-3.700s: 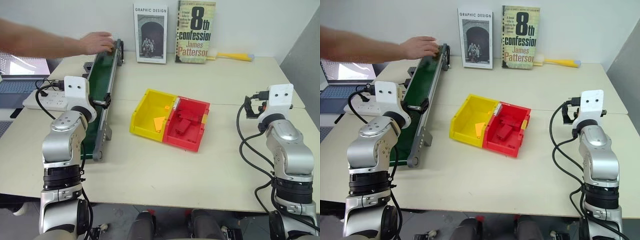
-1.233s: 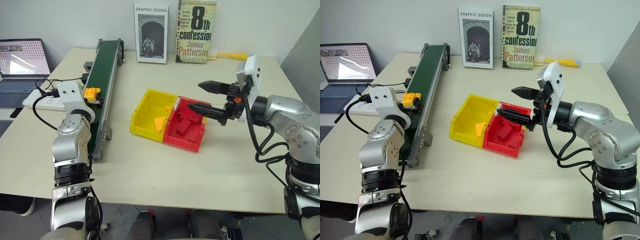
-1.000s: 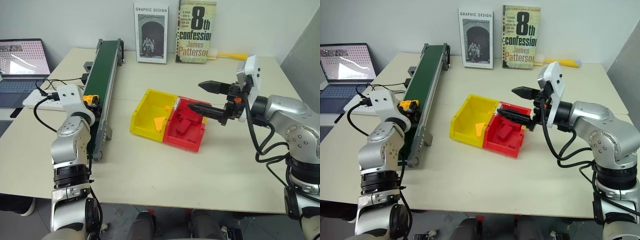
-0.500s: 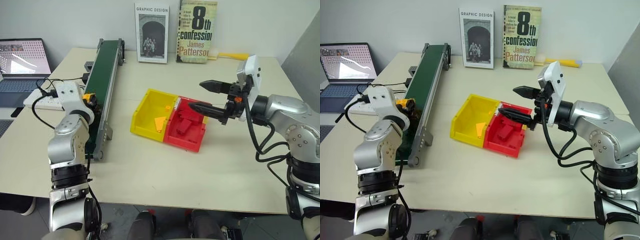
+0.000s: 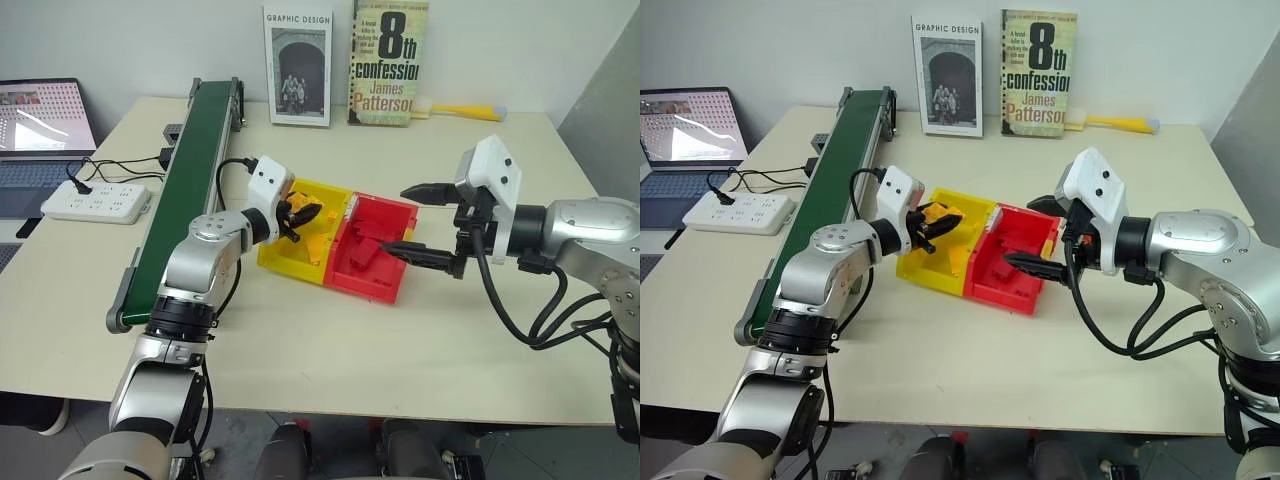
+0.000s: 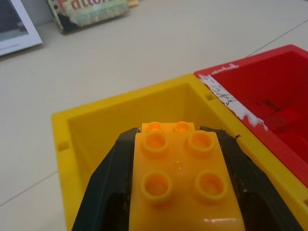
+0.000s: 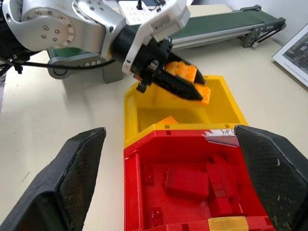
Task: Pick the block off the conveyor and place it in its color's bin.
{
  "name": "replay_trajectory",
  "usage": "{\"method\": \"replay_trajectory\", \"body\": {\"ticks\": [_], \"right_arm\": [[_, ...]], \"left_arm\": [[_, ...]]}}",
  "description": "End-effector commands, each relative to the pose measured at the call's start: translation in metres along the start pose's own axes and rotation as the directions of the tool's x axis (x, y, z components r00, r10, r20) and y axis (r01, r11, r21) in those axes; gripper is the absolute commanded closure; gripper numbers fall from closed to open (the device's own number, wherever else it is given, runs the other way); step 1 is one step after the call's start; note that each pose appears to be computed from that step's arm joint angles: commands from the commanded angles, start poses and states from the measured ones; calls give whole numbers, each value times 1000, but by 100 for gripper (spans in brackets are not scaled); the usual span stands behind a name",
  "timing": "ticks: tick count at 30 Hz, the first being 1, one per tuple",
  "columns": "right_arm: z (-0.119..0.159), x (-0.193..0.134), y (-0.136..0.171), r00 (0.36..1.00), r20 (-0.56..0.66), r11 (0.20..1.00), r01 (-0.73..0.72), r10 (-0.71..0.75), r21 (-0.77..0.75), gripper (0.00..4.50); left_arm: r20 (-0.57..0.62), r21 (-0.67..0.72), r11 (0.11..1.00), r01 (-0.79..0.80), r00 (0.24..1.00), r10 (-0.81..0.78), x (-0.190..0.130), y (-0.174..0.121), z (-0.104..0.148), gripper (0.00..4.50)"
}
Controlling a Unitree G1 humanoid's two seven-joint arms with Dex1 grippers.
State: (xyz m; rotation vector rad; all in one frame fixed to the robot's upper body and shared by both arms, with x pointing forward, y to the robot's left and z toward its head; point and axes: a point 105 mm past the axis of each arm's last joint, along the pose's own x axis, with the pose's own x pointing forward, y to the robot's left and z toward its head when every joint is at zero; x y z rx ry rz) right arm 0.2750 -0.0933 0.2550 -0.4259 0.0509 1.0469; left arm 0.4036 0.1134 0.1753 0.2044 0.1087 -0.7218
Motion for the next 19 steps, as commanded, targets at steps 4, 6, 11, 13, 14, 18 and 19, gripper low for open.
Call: {"method": "replay_trajectory", "body": {"ticks": [4, 6, 11, 13, 14, 18, 19], "right_arm": [[6, -11, 0, 998, 16, 998, 58, -58, -16, 0], [3, -13, -2, 998, 10, 998, 64, -64, -12, 0], [-9, -19, -14, 995, -28, 996, 93, -93, 2, 0], [-20, -24, -20, 993, -60, 994, 105, -104, 12, 0], [-26, -27, -22, 992, -72, 994, 106, -105, 22, 0], [-43, -35, -27, 989, -104, 992, 112, -106, 49, 0], [-46, -35, -27, 989, -104, 992, 115, -108, 57, 0]], "left_arm": [[79, 64, 997, 50, 995, -55, 0, 0, 29, 128], [75, 86, 995, 46, 996, -53, -4, 4, 31, 83], [-23, 213, 966, 145, 989, -143, -30, 3, 27, 4], [-109, 284, 929, 236, 971, -213, -48, -3, 22, 4], [-136, 299, 917, 262, 963, -231, -56, -3, 22, 4], [-180, 303, 909, 287, 954, -241, -80, 5, 27, 4], [-189, 310, 905, 291, 952, -242, -85, 6, 28, 4]]}}
